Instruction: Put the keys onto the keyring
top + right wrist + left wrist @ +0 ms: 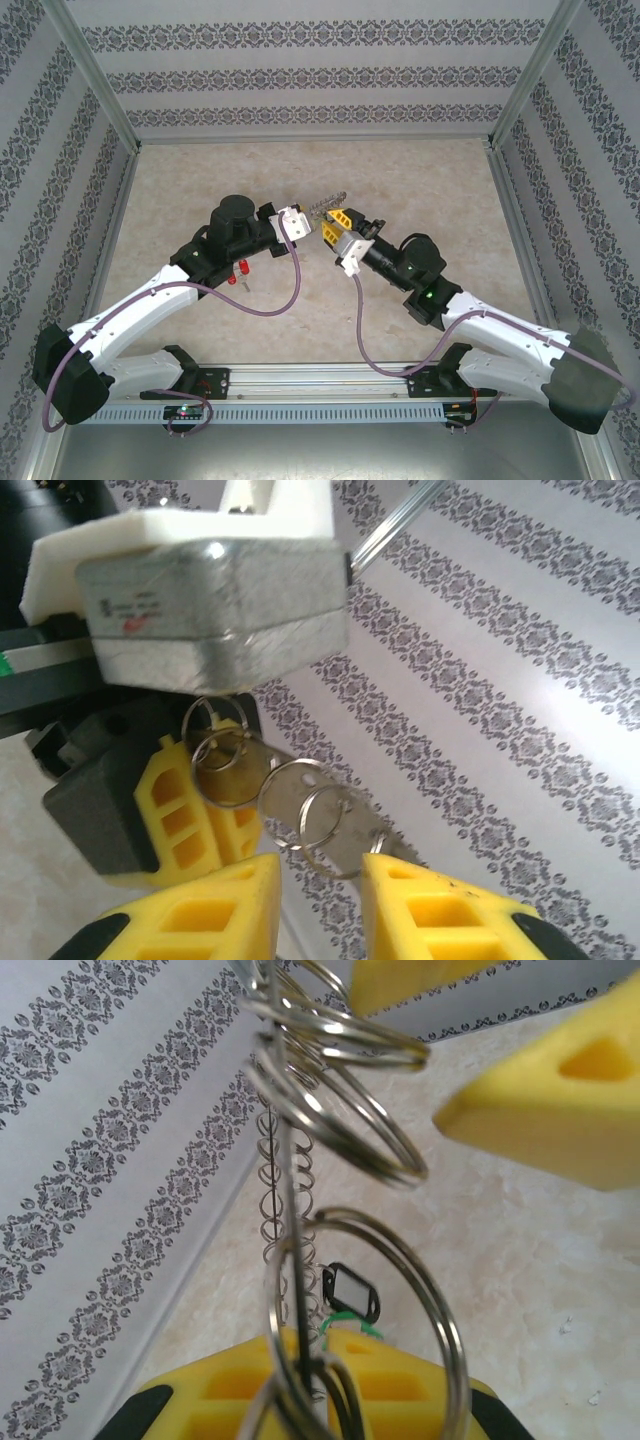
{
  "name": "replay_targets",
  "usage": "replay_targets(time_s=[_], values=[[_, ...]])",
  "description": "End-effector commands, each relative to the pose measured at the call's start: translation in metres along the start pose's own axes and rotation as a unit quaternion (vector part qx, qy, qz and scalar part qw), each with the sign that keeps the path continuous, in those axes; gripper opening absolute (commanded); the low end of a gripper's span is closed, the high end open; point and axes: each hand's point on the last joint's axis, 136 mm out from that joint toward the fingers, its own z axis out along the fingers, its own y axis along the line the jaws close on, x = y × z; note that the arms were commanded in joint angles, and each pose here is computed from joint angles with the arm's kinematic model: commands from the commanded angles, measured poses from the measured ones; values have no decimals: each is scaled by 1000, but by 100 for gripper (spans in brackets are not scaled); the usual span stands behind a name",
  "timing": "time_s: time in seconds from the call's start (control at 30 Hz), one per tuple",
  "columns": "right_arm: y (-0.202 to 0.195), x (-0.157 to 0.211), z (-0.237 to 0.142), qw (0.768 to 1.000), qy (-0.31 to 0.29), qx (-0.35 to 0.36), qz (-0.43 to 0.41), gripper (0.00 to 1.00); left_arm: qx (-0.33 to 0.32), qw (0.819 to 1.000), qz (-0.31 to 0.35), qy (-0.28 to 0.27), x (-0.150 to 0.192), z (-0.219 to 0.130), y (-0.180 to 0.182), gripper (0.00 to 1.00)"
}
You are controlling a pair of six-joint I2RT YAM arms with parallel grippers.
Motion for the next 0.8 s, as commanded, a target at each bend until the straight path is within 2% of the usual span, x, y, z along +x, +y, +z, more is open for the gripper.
replay_targets(time_s=[0.0,0.4,0.77], values=[[-19,-22,4,999,-28,28,-22,28,-22,999,-7,-41,-28,-11,17,0],[-9,-15,14,999,-20,10,-47,32,-18,999,-16,-38,-29,-13,17,0],[-12,-18,15,998,-15,22,-53,30,-16,999,-18,-35,-26,-12,15,0]])
